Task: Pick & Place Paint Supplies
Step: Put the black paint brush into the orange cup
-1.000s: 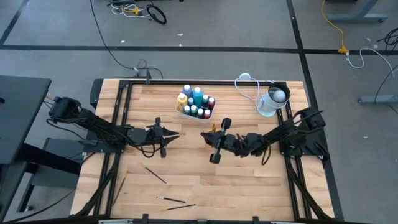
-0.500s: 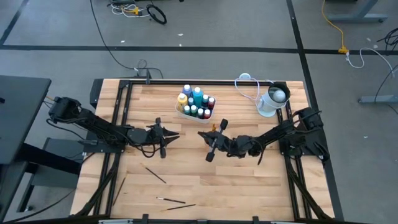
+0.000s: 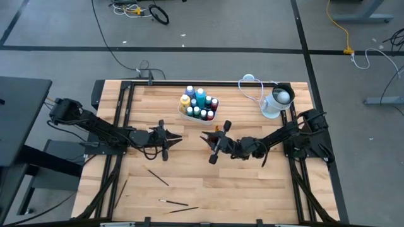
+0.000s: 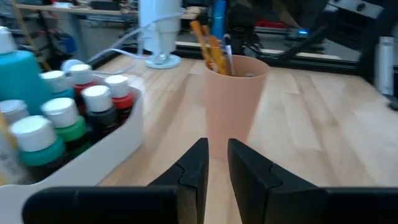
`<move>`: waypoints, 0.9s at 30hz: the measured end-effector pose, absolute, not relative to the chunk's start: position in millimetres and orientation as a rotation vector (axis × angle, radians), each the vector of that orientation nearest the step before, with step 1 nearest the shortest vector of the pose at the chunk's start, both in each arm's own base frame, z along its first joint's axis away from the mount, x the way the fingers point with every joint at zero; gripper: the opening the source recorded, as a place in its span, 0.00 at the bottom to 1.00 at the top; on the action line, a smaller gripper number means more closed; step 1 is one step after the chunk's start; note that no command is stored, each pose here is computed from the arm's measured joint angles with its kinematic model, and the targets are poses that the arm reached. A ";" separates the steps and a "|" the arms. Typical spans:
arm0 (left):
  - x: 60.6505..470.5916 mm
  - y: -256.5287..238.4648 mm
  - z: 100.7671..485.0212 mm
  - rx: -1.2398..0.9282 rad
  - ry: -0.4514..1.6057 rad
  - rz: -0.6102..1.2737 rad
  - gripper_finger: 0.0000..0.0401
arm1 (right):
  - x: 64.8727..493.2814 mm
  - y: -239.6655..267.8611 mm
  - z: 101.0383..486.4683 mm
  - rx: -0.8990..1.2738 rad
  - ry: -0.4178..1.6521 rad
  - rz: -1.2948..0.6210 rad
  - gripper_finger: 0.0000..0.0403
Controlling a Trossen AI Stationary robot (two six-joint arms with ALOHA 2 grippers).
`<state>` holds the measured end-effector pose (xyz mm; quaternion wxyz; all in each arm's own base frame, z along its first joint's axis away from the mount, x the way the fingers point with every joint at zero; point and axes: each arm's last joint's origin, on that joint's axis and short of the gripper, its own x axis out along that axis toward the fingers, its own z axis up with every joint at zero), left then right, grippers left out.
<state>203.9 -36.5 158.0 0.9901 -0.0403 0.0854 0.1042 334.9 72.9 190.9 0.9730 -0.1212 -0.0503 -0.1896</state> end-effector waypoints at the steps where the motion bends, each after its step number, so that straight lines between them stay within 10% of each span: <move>1: 204.0 -37.1 157.9 -0.083 0.174 0.188 0.18 | 334.8 73.9 191.7 -0.243 -0.112 -0.366 0.26; 15: 209.1 -57.0 169.4 -0.273 0.166 -0.141 0.18 | 329.1 106.6 197.2 -0.266 -0.224 0.004 0.35; 27: 230.4 -77.5 214.1 -0.022 0.023 -0.399 0.14 | 343.9 111.6 208.5 -0.332 -0.185 0.001 0.35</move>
